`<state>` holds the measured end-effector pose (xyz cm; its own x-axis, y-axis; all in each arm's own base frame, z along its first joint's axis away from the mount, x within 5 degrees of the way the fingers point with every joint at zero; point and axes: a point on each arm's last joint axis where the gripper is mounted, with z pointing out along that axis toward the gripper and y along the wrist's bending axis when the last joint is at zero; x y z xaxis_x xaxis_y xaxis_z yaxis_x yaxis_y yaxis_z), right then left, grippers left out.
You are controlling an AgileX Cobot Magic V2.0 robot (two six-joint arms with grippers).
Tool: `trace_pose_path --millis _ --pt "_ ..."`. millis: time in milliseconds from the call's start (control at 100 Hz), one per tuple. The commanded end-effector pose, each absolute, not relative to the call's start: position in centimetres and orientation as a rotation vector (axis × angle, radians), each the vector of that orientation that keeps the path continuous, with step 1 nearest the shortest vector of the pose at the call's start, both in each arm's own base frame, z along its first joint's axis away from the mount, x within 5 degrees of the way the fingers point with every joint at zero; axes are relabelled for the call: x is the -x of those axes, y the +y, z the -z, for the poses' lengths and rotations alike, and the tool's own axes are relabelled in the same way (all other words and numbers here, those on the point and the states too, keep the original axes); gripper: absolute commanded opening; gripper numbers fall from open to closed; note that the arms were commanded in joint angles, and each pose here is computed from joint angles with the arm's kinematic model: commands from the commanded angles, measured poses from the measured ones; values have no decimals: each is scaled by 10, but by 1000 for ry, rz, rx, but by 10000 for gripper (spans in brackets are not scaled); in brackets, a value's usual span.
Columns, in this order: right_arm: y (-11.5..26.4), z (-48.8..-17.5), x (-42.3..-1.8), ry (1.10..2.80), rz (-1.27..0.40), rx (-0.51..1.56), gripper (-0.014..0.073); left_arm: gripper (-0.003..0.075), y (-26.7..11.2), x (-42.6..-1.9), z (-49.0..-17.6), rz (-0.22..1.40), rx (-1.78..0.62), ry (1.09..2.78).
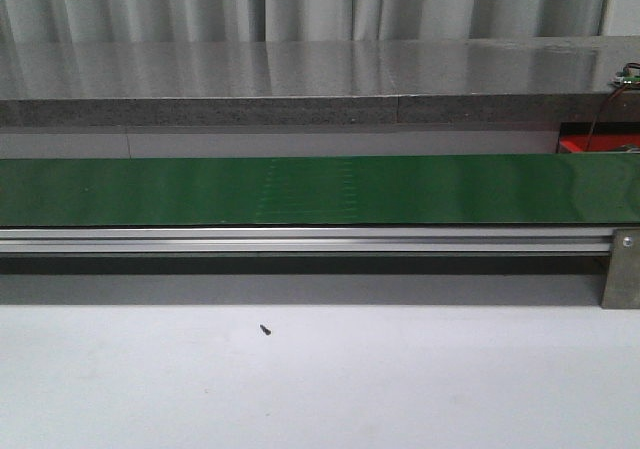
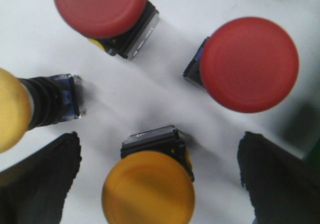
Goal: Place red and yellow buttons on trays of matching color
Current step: 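Grasp a yellow push button with the left gripper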
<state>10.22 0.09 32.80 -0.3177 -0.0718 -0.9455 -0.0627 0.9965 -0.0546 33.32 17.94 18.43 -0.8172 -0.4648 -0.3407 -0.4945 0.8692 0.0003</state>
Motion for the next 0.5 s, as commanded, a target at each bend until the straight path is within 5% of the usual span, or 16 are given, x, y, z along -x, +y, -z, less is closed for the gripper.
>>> trace_pose_path --millis 0,180,490 --pt "-1 -342 -103 1810 24 75 -68 619 182 -339 -207 -139 709 2607" --pt "-1 -342 -103 1810 24 75 -68 566 183 -339 -202 -134 714 2624" --pt "-1 -342 -103 1810 24 75 -68 279 183 -340 -201 -137 712 2615"
